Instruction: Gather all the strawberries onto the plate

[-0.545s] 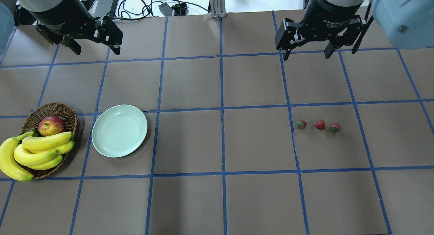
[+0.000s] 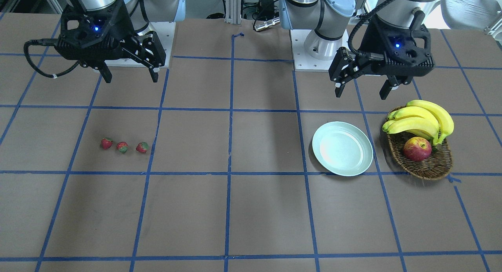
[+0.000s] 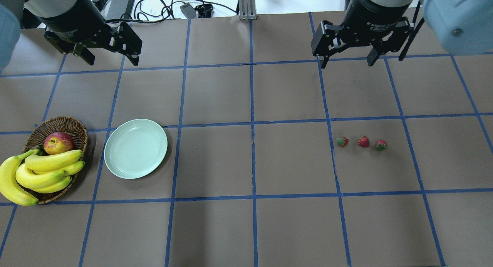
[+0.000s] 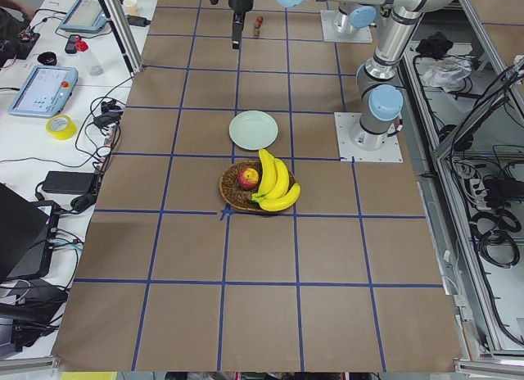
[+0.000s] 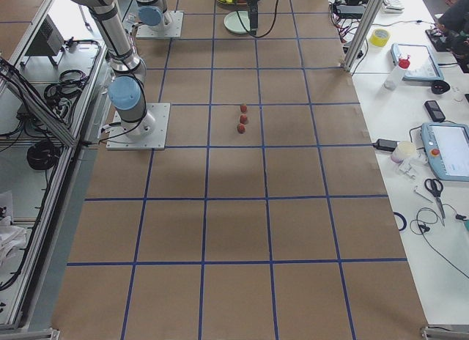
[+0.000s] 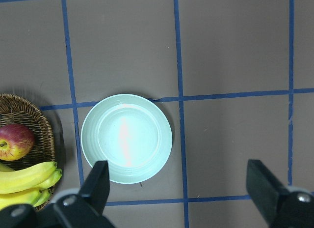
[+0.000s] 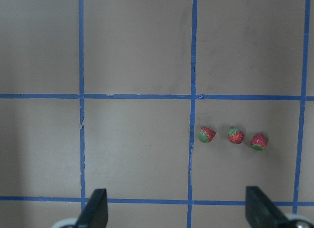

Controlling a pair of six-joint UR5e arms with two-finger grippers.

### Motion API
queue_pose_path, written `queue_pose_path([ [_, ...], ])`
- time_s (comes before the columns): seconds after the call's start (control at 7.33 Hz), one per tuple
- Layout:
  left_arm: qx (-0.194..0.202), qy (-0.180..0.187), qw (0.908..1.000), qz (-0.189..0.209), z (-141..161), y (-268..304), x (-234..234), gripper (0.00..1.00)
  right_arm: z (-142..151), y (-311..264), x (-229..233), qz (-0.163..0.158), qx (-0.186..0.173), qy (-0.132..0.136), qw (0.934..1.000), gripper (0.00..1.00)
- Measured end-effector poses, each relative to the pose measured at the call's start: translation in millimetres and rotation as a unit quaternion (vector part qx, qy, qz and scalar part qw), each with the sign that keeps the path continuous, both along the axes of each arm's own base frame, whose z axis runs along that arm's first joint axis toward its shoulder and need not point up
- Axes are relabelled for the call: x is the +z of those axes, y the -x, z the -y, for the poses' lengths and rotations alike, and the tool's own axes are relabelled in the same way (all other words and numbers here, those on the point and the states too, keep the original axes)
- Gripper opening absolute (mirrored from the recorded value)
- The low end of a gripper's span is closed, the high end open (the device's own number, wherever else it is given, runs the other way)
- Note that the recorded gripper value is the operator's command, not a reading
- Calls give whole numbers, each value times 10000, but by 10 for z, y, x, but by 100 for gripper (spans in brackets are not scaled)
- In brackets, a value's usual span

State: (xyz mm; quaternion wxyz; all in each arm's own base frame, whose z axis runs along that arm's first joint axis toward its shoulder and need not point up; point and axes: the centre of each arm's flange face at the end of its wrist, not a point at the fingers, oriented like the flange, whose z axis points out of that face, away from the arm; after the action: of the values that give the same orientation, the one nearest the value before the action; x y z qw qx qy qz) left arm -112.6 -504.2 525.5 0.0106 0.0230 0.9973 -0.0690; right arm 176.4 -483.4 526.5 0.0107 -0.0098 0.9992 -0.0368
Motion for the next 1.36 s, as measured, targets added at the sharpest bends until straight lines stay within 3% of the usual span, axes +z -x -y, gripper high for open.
queue_pose_path([
  [0.68, 0, 89, 10000, -35, 20, 11, 12, 100, 22, 15, -26, -70, -31, -40, 10000, 100],
  [1.36, -37, 81, 10000, -11, 30, 15, -1, 100, 23, 26, -135, -21, -107, -309, 9995, 100],
])
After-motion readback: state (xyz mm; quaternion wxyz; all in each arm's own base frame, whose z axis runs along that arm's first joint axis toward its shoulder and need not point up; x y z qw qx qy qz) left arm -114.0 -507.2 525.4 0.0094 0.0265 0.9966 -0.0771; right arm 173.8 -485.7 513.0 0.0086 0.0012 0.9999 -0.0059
